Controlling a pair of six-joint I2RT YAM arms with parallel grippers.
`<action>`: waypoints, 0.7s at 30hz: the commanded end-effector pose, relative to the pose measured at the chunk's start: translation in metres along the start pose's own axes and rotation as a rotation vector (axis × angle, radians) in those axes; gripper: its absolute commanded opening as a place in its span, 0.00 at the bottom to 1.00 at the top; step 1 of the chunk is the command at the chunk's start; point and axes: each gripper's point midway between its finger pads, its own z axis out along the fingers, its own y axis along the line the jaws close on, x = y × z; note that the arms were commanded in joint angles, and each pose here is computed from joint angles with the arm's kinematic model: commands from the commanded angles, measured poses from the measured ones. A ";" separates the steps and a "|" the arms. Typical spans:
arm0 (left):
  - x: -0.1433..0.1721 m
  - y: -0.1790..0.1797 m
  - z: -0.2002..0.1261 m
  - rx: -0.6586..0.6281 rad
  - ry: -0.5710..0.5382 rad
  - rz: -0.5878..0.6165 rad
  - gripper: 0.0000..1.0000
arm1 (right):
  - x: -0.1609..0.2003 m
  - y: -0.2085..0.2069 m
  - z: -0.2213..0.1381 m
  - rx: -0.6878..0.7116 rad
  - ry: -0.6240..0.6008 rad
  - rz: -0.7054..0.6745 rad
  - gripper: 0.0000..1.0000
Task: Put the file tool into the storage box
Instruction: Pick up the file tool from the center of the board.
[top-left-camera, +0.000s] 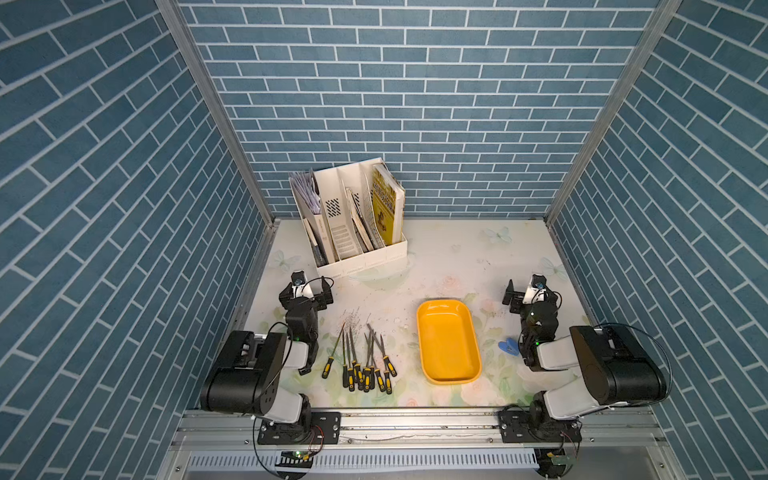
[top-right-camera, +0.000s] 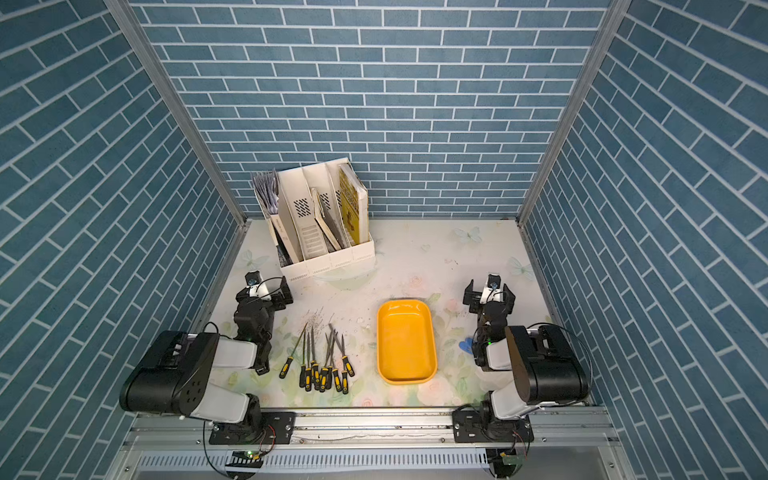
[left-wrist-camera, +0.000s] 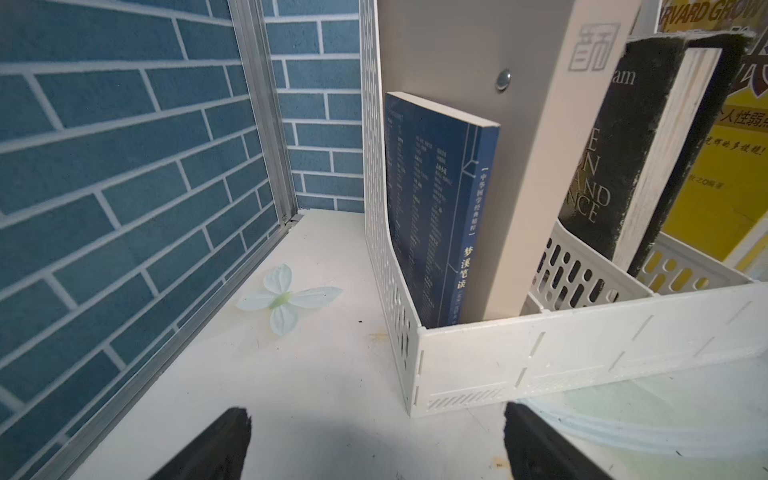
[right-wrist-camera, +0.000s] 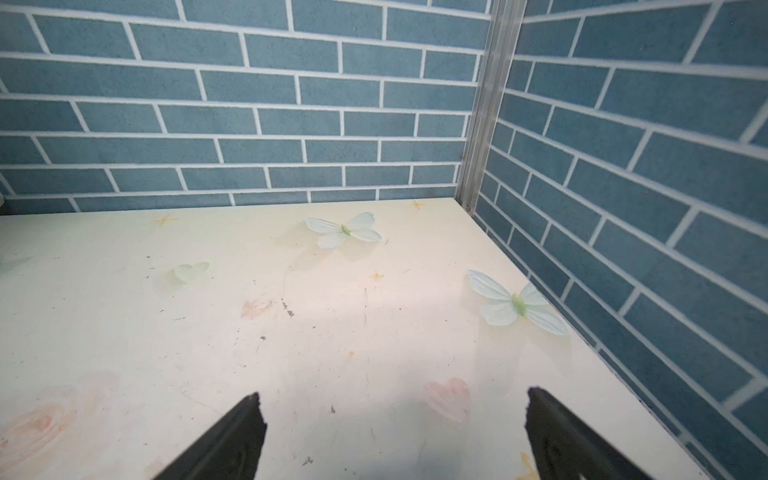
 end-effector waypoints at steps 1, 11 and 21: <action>-0.007 0.003 0.003 -0.015 -0.022 0.004 1.00 | -0.009 -0.004 0.003 0.021 -0.031 -0.013 1.00; -0.007 0.003 0.003 -0.016 -0.021 0.005 1.00 | -0.009 -0.004 0.003 0.023 -0.033 -0.012 1.00; -0.027 -0.006 0.020 0.000 0.059 0.035 1.00 | -0.018 -0.006 -0.003 0.025 -0.056 -0.004 0.99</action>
